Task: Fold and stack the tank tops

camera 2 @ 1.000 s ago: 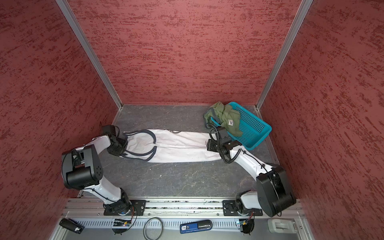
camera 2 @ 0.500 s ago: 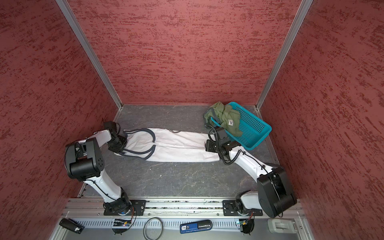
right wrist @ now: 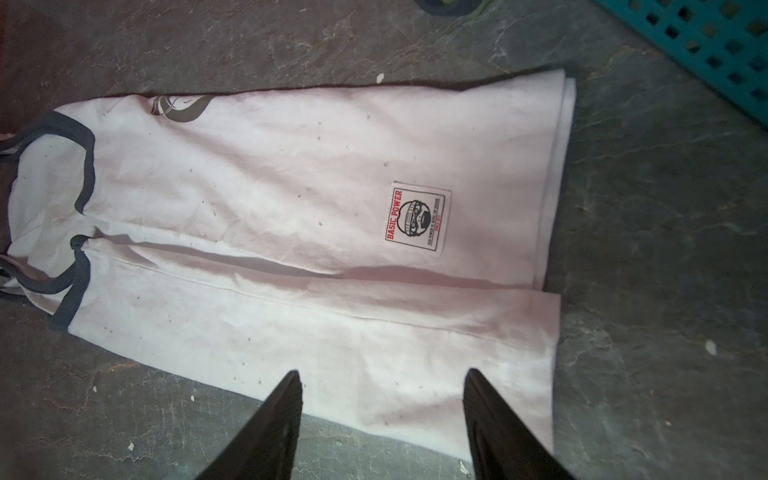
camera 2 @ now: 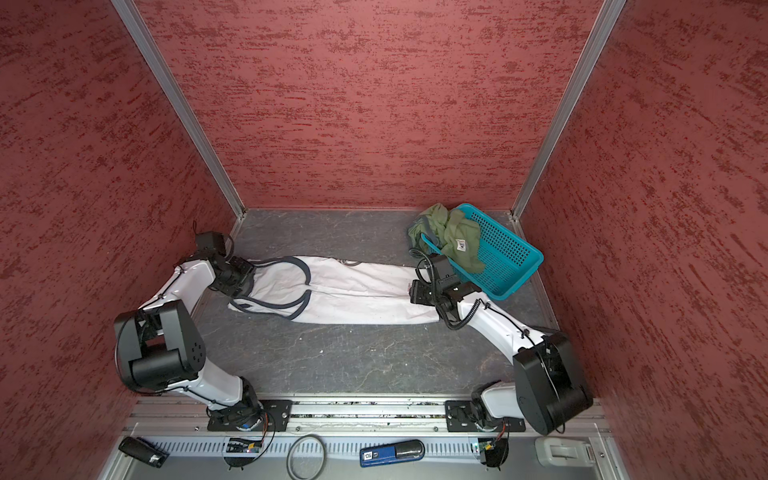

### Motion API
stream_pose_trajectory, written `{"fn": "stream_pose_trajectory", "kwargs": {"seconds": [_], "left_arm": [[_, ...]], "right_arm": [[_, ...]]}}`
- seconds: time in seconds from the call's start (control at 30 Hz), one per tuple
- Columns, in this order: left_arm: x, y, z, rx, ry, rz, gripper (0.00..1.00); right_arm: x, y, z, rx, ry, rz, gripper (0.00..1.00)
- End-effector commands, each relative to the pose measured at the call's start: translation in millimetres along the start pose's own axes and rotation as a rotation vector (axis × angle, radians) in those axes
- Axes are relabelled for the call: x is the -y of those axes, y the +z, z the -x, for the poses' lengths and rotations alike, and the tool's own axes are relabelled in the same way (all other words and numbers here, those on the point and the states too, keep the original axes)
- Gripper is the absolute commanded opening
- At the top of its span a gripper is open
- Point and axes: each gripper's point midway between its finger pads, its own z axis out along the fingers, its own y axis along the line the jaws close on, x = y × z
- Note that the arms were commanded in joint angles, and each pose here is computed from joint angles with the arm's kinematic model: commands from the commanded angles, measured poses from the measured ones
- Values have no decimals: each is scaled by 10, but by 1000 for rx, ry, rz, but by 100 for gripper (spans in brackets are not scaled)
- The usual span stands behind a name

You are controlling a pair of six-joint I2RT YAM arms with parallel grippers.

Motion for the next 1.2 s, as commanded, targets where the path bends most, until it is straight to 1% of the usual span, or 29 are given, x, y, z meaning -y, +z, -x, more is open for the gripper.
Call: {"fn": "stream_pose_trajectory", "kwargs": {"seconds": [0.0,0.1,0.2,0.27,0.37,0.5,0.6,0.8,0.93,1.03,1.17], "left_arm": [[-117,-157,-104,1,-7,-25,68],[-384,-209,-179,16,-80,-44,60],[-568,-167,-184,21,-154,-117,50],[-639,-125,-151,17,-164,-114,44],[-617,-19,-120,-13,-157,-130,37],[-668,149,-65,-20,-163,-93,34],[-682,255,-12,-31,-174,-70,27],[-646,480,86,-39,-184,-50,23],[-555,616,95,-52,-162,-31,22],[-533,685,79,-56,-139,15,23],[-630,772,26,-80,-137,98,23]], "right_arm": [[-109,-30,97,14,-10,19,63],[-102,-18,90,10,-11,15,64],[-102,-11,83,5,-13,13,63],[-98,-15,74,1,-17,9,63],[-81,-31,65,1,-20,-2,63],[-57,-49,42,0,-13,-9,63],[-50,-60,21,-1,-9,-11,63],[-21,-76,0,-5,-10,-25,63],[-23,-89,-10,-3,-8,-24,64],[-22,-101,0,1,-6,-26,64],[-22,-100,7,3,-5,-28,64]]}}
